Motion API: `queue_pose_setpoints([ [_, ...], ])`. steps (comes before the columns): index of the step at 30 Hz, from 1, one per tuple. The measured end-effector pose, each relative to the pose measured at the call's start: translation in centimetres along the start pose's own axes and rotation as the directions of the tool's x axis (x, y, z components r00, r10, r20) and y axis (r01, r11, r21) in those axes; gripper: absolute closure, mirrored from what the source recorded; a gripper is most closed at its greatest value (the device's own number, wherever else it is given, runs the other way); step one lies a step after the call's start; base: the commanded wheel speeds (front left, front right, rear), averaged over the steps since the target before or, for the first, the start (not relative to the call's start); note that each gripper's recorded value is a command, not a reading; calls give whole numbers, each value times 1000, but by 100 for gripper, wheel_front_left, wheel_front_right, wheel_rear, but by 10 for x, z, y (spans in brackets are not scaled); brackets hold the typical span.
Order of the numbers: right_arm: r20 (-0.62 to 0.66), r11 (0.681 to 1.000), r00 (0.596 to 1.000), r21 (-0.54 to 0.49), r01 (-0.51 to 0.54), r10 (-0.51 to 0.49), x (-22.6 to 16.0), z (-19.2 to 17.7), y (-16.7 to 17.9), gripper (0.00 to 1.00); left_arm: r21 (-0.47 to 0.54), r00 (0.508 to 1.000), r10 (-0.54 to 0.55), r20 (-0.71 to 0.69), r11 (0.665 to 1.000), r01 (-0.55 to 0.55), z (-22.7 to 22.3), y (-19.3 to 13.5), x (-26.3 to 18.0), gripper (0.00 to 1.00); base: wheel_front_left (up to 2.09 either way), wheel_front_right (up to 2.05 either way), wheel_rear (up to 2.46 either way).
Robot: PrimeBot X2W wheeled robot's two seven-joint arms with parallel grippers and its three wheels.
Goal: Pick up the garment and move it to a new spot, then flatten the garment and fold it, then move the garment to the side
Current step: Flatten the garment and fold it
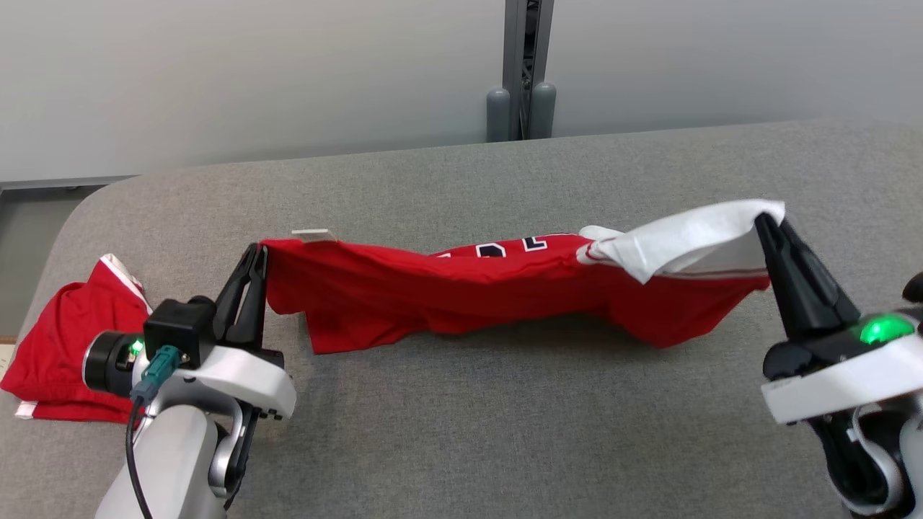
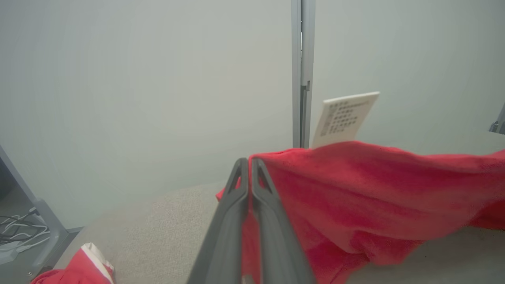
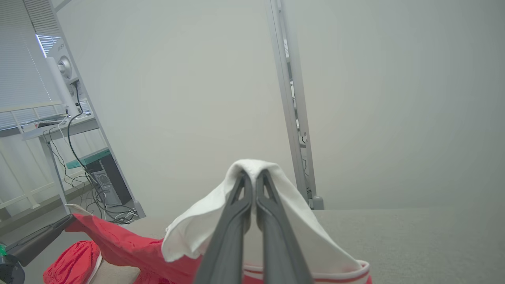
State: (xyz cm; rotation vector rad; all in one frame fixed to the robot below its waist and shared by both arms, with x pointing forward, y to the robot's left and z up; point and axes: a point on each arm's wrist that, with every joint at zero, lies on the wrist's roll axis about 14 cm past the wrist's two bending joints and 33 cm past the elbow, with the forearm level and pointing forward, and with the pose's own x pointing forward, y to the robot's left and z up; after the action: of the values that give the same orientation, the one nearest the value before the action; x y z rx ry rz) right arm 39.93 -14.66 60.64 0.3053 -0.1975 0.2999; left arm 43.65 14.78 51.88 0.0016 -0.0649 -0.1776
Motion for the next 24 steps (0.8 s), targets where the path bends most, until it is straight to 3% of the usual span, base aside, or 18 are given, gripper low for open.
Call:
queue_pose_setpoints([
  [14, 180, 977, 970, -167, -133, 163, 67, 118, 32, 100, 50, 972, -57, 228, 998, 47, 112, 1, 33, 100, 0, 0, 0],
  [24, 208, 946, 956, -292, -141, 207, 105, 178, 44, 100, 93, 956, -93, 280, 993, 69, 172, 0, 50, 100, 0, 0, 0],
])
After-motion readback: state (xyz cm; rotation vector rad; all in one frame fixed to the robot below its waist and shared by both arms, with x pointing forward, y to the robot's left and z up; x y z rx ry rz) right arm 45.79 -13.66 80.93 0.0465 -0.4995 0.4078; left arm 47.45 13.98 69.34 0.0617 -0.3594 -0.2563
